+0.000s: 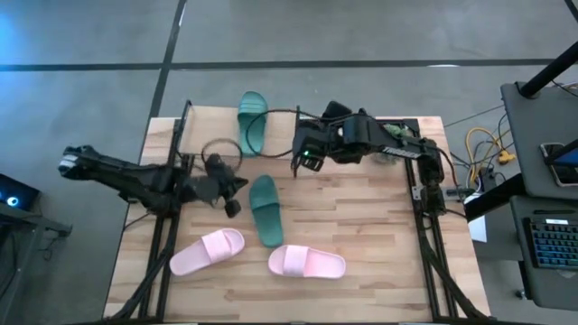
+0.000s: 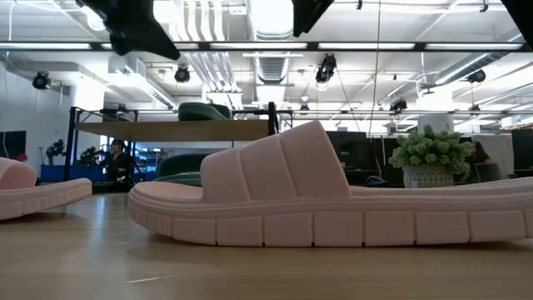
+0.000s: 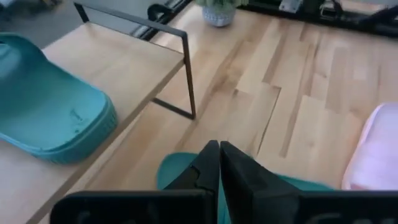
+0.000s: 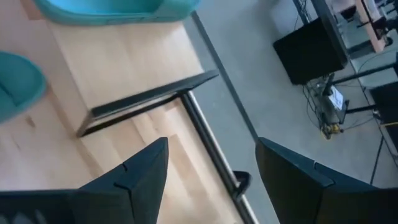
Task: Pick and place slides into the shelf
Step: Put the blue slide on the shelf
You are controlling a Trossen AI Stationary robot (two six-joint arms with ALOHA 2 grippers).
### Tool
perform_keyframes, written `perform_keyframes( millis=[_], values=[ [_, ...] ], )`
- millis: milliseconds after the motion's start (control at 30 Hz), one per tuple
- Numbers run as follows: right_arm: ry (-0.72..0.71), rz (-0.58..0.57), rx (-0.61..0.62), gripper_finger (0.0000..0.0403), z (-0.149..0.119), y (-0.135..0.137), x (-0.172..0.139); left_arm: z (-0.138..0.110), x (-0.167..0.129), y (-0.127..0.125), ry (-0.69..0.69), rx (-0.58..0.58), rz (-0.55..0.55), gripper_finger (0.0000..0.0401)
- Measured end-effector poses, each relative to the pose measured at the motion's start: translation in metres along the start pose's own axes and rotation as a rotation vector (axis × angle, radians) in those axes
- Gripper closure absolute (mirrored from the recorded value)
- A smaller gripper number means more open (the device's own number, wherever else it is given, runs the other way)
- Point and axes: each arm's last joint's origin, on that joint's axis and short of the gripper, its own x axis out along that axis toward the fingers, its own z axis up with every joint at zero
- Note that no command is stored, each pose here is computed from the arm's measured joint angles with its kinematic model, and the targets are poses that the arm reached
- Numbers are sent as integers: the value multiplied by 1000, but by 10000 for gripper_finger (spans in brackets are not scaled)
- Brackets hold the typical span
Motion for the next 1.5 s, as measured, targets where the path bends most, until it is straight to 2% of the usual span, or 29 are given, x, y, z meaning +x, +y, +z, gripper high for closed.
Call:
perform_keyframes(
  millis=[167, 300, 433, 533, 600, 700, 800, 900, 1000, 1233, 1500],
  values=[
    [-6, -34, 72, 170, -6, -42, -3, -18, 8, -33, 16, 114, 41, 401],
    [2, -72, 123, 170, -12, -75, -3, -35, 29, -59, 81, 89, 65, 401],
    [9, -109, 174, 169, -21, -105, -5, -50, 53, -79, 113, 89, 150, 401],
    [10, -128, 198, 170, -28, -121, -9, -53, 65, -89, 122, 78, 184, 401],
    [13, -134, 207, 171, -31, -128, -11, -53, 70, -95, 122, 20, 194, 394],
    [13, -132, 221, 171, -36, -136, -14, -55, 73, -98, 141, -49, 202, 368],
    [15, -115, 225, 172, -39, -141, -15, -57, 72, -100, 156, -66, 188, 329],
    [22, -114, 206, 172, -39, -143, -13, -60, 72, -102, 182, -47, 167, 290],
    [35, -117, 188, 172, -38, -144, -9, -64, 73, -102, 214, 30, 165, 262],
    [53, -136, 178, 172, -36, -146, 8, -80, 81, -94, 274, 161, 281, 253],
    [114, -144, 164, 172, -39, -139, 36, -90, 93, -90, 309, 176, 343, 253]
  ],
)
